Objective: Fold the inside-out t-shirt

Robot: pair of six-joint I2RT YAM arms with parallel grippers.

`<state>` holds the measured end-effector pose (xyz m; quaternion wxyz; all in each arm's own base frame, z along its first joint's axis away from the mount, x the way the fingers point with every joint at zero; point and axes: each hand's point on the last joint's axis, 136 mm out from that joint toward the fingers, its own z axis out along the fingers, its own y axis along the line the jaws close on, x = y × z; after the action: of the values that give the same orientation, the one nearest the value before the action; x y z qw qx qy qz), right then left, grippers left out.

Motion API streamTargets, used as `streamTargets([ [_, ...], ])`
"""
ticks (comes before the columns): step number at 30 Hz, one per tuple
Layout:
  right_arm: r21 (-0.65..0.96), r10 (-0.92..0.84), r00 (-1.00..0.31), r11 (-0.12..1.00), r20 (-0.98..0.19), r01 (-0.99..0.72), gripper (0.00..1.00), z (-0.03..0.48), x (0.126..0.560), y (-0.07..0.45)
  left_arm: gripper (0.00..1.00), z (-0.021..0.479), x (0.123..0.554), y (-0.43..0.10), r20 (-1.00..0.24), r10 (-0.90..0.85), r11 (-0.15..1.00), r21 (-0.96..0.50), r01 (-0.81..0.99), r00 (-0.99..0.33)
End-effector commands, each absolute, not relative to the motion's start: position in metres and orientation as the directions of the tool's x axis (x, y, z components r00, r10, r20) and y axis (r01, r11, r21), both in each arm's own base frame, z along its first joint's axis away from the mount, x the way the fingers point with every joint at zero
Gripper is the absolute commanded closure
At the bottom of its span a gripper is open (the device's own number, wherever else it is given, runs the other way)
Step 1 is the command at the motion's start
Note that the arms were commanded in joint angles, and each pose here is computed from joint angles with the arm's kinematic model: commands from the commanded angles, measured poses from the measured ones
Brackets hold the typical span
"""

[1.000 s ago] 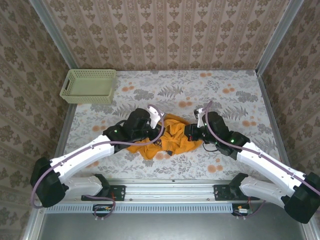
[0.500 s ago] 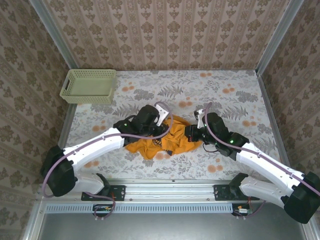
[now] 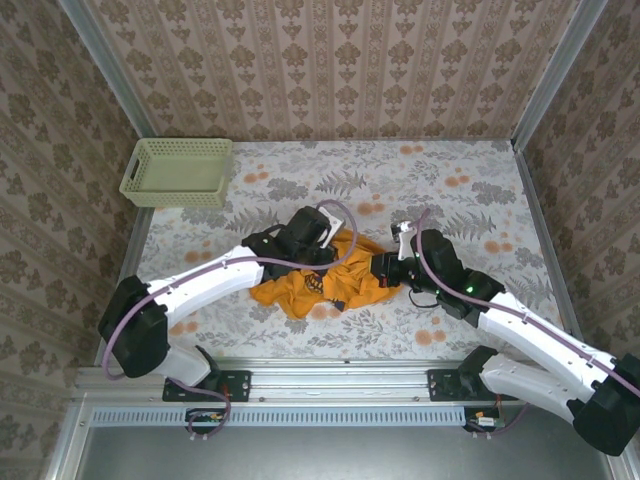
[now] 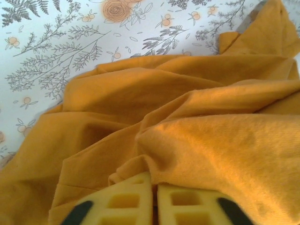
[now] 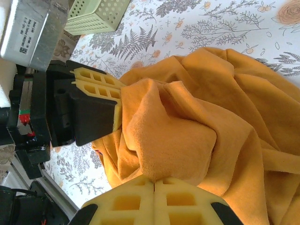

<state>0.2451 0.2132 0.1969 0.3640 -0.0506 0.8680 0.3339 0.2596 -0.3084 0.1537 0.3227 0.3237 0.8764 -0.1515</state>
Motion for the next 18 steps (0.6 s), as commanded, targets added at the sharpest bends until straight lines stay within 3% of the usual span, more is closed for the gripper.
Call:
streamTargets([
  [1, 0.508, 0.156, -0.704, 0.798, -0.693, -0.324, 0.98, 0.203, 0.246, 0.205, 1.00, 0.174, 0.267, -0.305, -0.690, 0.457, 0.764, -0.020, 0.645, -0.562],
  [6, 0.399, 0.123, -0.698, 0.883, -0.705, -0.248, 0.98, 0.192, 0.256, 0.181, 1.00, 0.215, 0.254, -0.304, -0.751, 0.394, 0.746, -0.075, 0.661, -0.530],
  [11, 0.315, 0.075, -0.698, 0.923, -0.712, -0.222, 0.92, 0.181, 0.267, 0.172, 1.00, 0.244, 0.221, -0.317, -0.786, 0.347, 0.623, -0.214, 0.752, -0.511],
  [18, 0.217, -0.006, -0.655, 0.941, -0.756, -0.259, 0.64, 0.193, 0.263, 0.167, 1.00, 0.257, 0.207, -0.322, -0.789, 0.313, 0.567, -0.290, 0.771, -0.528],
])
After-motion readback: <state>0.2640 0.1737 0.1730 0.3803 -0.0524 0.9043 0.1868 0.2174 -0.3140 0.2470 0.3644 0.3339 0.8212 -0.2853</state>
